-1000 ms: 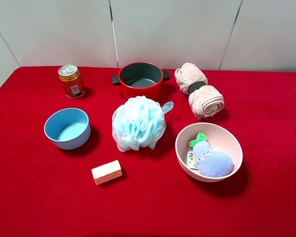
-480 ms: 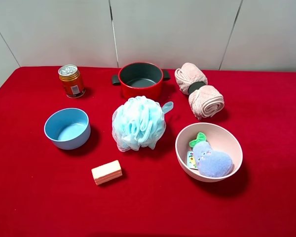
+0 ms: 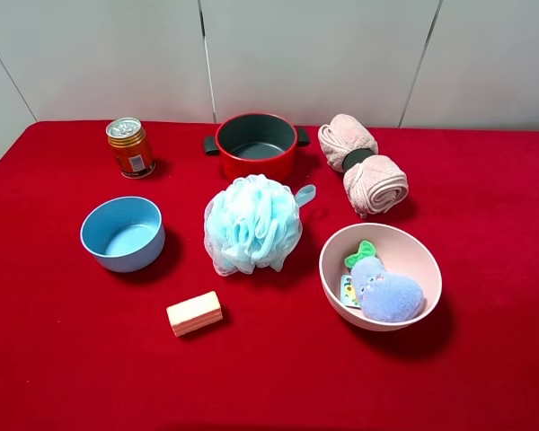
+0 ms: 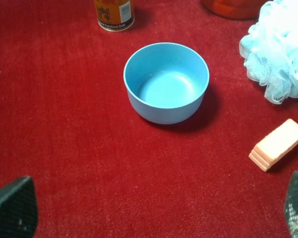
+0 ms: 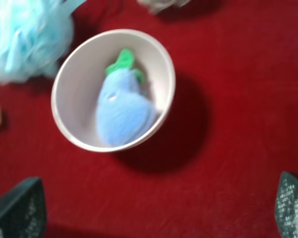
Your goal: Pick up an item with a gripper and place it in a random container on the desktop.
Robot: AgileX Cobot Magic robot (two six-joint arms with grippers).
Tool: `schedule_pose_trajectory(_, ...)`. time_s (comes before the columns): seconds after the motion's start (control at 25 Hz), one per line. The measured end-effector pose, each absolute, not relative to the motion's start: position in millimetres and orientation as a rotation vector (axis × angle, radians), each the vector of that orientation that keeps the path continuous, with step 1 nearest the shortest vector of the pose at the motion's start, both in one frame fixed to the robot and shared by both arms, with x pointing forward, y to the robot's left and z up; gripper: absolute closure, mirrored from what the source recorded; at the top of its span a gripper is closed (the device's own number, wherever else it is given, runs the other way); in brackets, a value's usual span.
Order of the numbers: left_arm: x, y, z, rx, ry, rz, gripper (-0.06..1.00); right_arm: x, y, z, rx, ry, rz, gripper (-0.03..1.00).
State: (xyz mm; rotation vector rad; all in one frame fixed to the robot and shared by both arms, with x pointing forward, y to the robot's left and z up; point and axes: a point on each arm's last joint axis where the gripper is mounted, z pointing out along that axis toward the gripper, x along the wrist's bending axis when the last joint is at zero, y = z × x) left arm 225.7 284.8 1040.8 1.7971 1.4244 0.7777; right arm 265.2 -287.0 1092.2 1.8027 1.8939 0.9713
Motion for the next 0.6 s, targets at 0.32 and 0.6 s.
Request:
schedule_pose_trajectory(0.32,225.7,284.8,1040.8,1.797,1.424,0.778,-0.05,226.9,-295.6,1092.3,1.59,1.657,0.965,0.28)
schedule_pose_trajectory(0.6,225.7,284.8,1040.8,1.797,1.424,0.778,-0.05,212.4,-294.4,1095.9,1.384,1.434,1.013,0.28)
